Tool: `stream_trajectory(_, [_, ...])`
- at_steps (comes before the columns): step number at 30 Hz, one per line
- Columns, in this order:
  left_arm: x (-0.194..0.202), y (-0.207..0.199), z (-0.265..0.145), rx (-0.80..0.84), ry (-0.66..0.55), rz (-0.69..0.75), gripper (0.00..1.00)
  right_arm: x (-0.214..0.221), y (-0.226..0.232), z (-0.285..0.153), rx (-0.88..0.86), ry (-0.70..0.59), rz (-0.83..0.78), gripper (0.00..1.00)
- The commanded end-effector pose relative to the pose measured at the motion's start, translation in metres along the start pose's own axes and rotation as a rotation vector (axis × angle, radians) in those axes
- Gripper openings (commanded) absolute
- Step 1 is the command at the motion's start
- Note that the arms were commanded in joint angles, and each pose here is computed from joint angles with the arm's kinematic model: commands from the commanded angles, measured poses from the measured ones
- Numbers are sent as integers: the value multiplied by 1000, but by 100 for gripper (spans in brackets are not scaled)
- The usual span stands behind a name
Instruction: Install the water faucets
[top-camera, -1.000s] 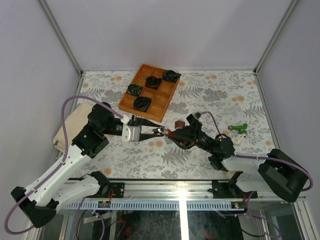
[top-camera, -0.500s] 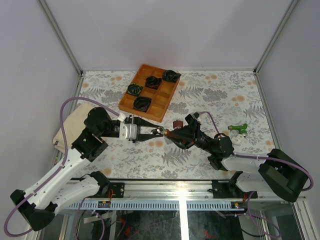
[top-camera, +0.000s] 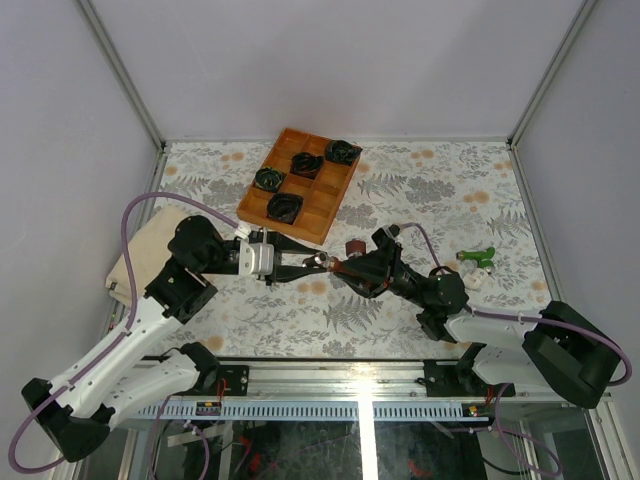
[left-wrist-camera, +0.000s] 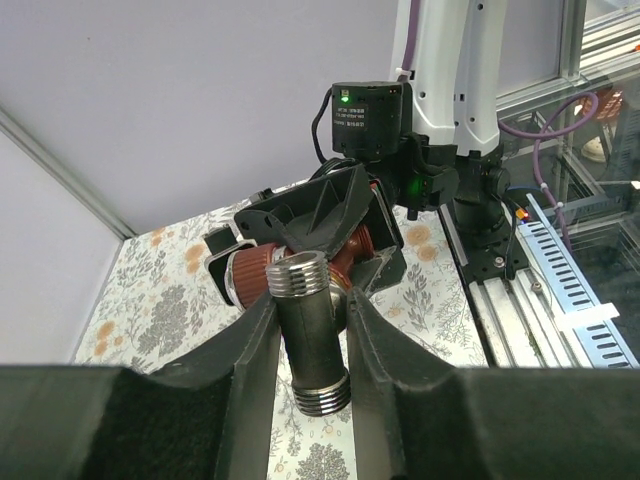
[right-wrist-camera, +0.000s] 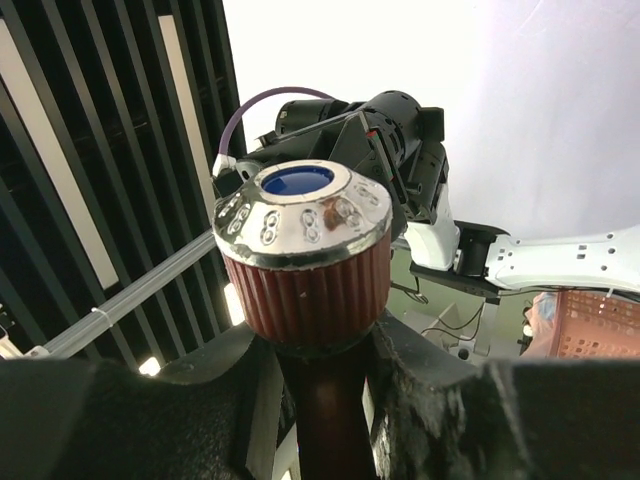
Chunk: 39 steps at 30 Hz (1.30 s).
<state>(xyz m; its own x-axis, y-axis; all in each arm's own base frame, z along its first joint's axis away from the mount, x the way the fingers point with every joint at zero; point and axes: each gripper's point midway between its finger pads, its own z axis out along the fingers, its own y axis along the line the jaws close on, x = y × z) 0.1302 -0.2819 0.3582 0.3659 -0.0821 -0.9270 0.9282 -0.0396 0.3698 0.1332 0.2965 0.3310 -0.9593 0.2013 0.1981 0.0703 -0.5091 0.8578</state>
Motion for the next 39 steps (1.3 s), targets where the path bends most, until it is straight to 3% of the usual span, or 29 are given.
stream_trajectory(1, [2, -11, 10, 78, -39, -39, 0, 8, 25, 15, -68, 15, -75, 20])
stream_trajectory(5, [-1, -14, 10, 77, -63, -47, 0, 3, 19, 13, -40, -17, -169, 46])
stream_trajectory(9, [2, -18, 7, 71, -66, -49, 0, -5, 9, 12, 40, -67, -256, 59])
stream_trajectory(17, [7, -17, 6, 33, -79, -77, 0, -7, 16, 10, 112, -119, -393, 66])
stream_trajectory(21, [4, -4, 6, -66, -127, -111, 0, -12, 13, 5, 140, -150, -413, 68])
stream_trajectory(25, [-2, 5, 0, -166, -206, -125, 0, -15, 16, 3, 101, -175, -399, 57])
stream_trajectory(27, [-1, 6, -2, -183, -229, -136, 0, -17, 20, 2, 72, -189, -384, 34])
stream_trajectory(32, [3, 8, -4, -226, -268, -204, 0, -15, 26, 6, 34, -179, -392, 7])
stream_trajectory(39, [4, 23, -17, -372, -395, -335, 0, -18, 28, 8, 25, -188, -493, 0])
